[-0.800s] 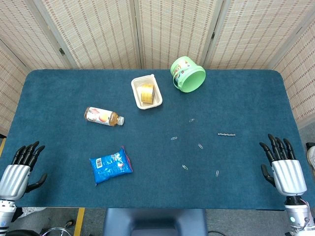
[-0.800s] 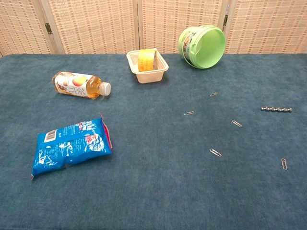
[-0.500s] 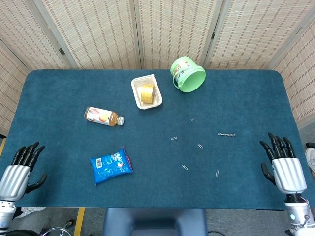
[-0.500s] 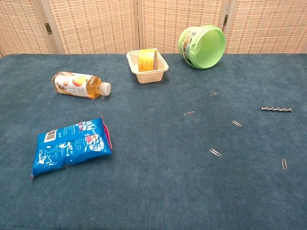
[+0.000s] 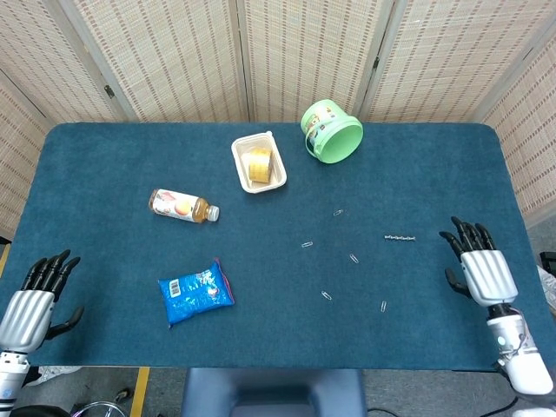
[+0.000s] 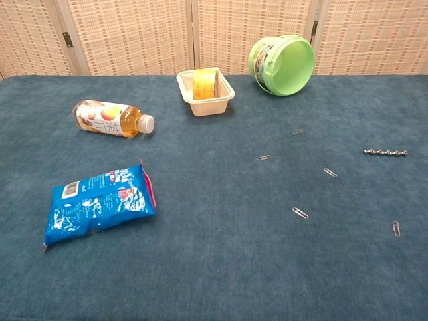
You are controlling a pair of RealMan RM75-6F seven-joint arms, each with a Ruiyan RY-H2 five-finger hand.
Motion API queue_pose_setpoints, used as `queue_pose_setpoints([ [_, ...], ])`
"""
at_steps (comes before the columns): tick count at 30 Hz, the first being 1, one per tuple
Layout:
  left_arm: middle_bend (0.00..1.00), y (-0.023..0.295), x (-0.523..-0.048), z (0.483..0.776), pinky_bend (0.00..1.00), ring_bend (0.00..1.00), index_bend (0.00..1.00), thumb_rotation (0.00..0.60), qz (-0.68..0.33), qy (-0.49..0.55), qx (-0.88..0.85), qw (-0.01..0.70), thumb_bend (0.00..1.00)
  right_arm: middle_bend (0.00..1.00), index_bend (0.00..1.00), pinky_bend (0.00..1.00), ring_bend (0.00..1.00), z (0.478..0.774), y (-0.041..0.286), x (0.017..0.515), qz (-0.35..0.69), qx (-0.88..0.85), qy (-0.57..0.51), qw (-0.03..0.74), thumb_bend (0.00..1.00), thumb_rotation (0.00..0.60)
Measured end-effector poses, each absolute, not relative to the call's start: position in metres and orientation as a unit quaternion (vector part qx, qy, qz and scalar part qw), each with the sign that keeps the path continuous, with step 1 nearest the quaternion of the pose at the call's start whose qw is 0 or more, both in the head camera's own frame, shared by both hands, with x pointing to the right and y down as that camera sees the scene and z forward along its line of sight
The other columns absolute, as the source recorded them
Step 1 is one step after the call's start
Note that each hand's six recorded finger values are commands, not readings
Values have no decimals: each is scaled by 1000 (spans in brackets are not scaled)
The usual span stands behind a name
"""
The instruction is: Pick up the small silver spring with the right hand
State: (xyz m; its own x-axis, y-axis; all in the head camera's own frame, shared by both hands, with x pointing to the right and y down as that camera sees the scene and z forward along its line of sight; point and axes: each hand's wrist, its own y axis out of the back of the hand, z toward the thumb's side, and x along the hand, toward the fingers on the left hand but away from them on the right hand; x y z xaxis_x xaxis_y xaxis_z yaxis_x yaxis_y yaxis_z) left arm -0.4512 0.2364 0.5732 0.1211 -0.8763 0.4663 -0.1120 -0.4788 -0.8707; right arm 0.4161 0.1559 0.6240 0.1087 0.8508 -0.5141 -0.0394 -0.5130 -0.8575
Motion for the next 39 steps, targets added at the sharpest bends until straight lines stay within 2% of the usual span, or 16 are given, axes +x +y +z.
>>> queue_pose_setpoints([
  [6,0,237,-452,572,0,22,0,600,-545,375,-665,346,401,0,365,0,0,657,127,415,592,-644,-316,366,455,600],
  [10,0,236,-454,571,0,26,0,600,-542,381,-669,338,401,0,399,0,0,684,114,406,584,-663,-328,334,455,600],
  [15,0,237,-453,568,0,26,0,600,-535,381,-673,339,401,0,402,0,0,713,107,384,569,-683,-330,317,454,600],
  [21,0,238,-453,567,0,26,0,600,-535,380,-673,342,402,0,402,0,0,730,109,370,576,-682,-306,333,454,600],
  [39,0,237,-453,570,0,23,0,600,-541,378,-665,350,402,0,402,0,0,755,101,363,599,-660,-286,352,454,600],
])
